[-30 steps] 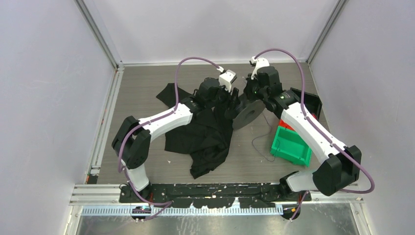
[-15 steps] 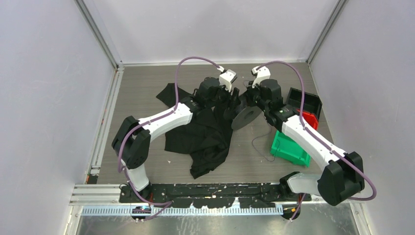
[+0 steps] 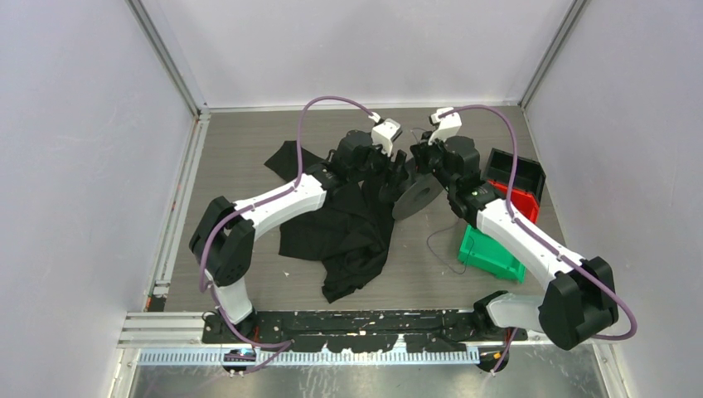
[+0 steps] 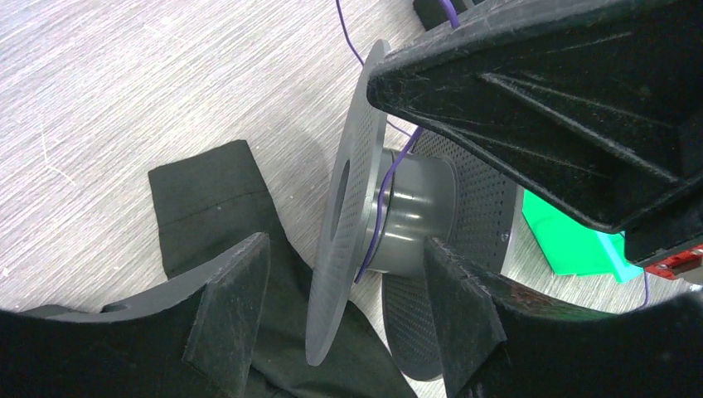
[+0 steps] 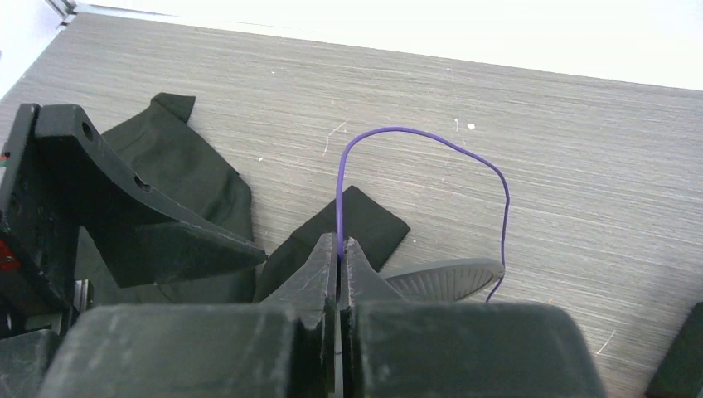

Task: Wrap the cables

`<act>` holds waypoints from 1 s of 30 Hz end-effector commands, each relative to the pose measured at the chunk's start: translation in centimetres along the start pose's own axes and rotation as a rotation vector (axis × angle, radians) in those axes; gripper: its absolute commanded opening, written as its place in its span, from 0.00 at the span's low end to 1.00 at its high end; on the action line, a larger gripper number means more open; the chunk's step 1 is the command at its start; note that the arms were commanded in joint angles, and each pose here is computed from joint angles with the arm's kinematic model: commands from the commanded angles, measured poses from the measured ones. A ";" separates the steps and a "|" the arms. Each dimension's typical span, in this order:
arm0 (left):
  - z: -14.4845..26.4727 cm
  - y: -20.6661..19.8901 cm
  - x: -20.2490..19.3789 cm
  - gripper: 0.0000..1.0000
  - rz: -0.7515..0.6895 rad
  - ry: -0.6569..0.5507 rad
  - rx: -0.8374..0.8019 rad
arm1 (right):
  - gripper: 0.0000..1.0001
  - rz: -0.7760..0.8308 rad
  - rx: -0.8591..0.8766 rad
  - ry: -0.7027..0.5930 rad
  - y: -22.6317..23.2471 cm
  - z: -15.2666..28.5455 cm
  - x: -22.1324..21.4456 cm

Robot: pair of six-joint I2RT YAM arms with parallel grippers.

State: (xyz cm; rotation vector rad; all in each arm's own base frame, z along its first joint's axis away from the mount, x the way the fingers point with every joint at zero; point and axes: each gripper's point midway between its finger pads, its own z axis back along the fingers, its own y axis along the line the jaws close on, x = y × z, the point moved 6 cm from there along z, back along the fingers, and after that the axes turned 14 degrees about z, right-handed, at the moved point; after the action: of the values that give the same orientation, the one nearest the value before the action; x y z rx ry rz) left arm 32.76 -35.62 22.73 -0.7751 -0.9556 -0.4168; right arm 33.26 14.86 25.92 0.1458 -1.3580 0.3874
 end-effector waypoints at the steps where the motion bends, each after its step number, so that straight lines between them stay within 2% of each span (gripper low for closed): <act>1: 0.3 -1.0 2.4 0.68 -0.030 -0.062 -0.037 | 0.00 -0.008 0.007 -0.115 0.1 -0.3 3.0; 8: -0.1 -1.0 2.2 0.62 -0.027 -0.058 -0.042 | 0.00 -0.004 0.022 -0.100 0.4 -0.7 2.4; 16: -0.1 -0.9 2.2 0.62 -0.027 -0.058 -0.038 | 0.00 0.022 0.021 -0.083 0.4 -1.0 1.7; 30: -1.0 -0.9 1.9 0.56 -0.004 -0.050 -0.048 | 0.00 0.016 0.033 -0.066 0.6 -1.2 1.2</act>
State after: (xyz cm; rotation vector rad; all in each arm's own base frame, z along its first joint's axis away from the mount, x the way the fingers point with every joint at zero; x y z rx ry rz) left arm 33.13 -36.15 22.19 -0.7790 -0.9416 -0.4164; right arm 33.90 15.60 25.23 0.1649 -1.3567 0.4190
